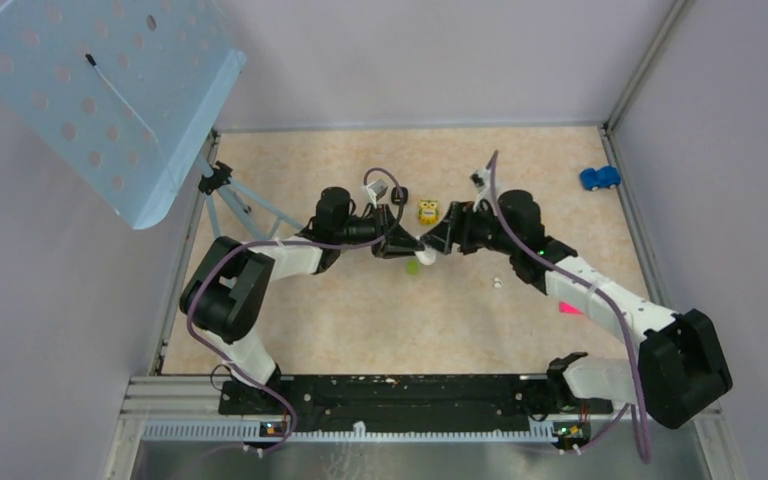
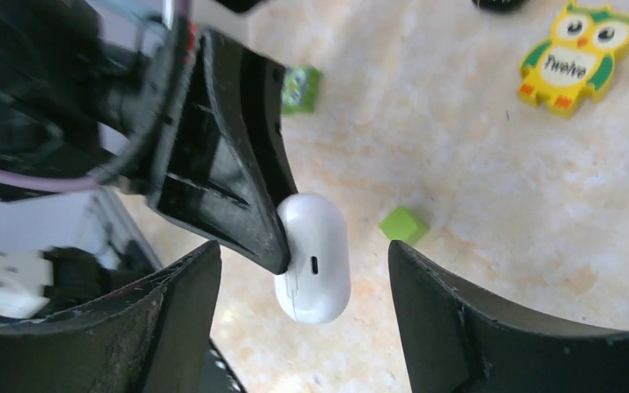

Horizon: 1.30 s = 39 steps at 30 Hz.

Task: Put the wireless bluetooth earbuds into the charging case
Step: Pass from the right arm to the left, then pass from the left arm to the right

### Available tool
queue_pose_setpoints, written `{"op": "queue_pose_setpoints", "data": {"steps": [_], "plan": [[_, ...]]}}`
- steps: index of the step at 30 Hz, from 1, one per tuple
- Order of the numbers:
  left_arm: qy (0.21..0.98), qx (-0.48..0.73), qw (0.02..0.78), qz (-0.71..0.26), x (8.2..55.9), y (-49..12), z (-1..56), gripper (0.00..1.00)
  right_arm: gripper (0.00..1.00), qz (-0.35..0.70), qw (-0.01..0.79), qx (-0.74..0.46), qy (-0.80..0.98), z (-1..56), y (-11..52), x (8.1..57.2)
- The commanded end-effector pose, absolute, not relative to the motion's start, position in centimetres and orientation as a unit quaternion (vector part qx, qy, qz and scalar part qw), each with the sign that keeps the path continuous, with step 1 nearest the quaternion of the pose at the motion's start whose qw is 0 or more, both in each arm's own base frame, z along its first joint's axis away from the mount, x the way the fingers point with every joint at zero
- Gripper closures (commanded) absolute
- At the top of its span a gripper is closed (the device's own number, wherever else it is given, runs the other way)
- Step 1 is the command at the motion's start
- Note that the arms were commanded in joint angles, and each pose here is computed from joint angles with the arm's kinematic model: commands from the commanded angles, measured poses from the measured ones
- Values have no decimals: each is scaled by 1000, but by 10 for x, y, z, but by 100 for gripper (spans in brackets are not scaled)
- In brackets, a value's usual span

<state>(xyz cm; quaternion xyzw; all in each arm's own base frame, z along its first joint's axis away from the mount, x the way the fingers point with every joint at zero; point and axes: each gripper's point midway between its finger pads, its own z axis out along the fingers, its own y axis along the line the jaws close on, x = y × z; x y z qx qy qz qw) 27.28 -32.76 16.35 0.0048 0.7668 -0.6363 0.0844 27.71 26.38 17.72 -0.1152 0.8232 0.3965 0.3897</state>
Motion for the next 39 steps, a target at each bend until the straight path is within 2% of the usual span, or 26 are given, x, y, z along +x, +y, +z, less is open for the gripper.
{"op": "queue_pose_setpoints", "data": {"steps": [1, 8, 16, 24, 33, 35, 37, 39], "plan": [[720, 93, 119, -677, 269, -325, 208, 100, 27, 521, 396, -90, 751, 237, 262, 275], [686, 146, 131, -701, 260, -324, 236, 100, 29, 613, 356, -86, 700, 251, 269, 263], [660, 166, 144, -718, 252, -321, 255, 100, 34, 637, 341, -73, 687, 245, 269, 258], [643, 174, 152, -730, 250, -320, 267, 100, 52, 665, 319, -55, 672, 244, 269, 254], [638, 179, 157, -733, 247, -319, 269, 100, 77, 703, 304, -35, 642, 250, 268, 253], [636, 182, 160, -733, 247, -319, 271, 100, 75, 708, 301, -31, 638, 249, 267, 253], [635, 183, 160, -733, 247, -319, 272, 100, 63, 711, 298, -27, 636, 248, 266, 253], [636, 183, 159, -733, 247, -318, 271, 100, 59, 716, 297, -23, 632, 249, 266, 252]]}}
